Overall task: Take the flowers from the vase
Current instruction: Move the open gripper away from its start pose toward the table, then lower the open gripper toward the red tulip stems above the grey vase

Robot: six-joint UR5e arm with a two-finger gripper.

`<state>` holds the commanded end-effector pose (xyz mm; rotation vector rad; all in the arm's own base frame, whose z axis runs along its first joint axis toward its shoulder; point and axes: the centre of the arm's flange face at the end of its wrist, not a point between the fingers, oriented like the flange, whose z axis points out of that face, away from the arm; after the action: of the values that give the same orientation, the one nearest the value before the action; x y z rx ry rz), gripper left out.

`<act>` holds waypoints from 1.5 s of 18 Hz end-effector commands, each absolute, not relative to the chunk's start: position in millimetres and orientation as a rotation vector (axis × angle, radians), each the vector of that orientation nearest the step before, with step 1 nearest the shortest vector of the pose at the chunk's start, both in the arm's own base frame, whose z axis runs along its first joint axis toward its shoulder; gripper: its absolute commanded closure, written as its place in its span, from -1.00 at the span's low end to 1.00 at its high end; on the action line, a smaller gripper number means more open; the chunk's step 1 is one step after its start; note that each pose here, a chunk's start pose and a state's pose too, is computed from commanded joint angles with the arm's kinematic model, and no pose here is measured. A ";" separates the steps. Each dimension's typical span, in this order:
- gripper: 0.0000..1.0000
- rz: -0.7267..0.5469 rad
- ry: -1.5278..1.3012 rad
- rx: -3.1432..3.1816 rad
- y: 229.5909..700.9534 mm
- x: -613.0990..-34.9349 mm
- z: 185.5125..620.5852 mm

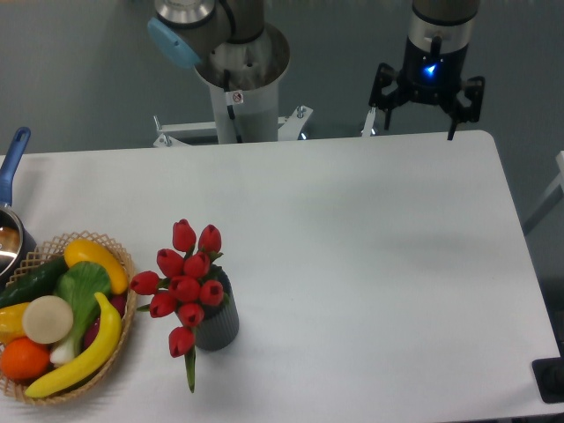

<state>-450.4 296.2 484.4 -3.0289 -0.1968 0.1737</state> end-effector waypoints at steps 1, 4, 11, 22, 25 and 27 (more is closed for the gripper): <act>-1.00 0.174 -0.197 -3.029 296.2 -450.4 483.2; -1.00 0.193 -0.198 -3.020 297.6 -451.6 483.1; -1.00 0.221 -0.195 -2.831 310.2 -446.8 445.2; -1.00 0.087 -0.169 -2.540 359.8 -418.8 424.9; -1.00 0.060 -0.038 -2.521 383.4 -403.6 415.5; -1.00 0.043 0.056 -2.523 401.9 -387.6 403.1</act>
<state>-387.6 401.9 403.1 -2.5233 0.0558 0.0434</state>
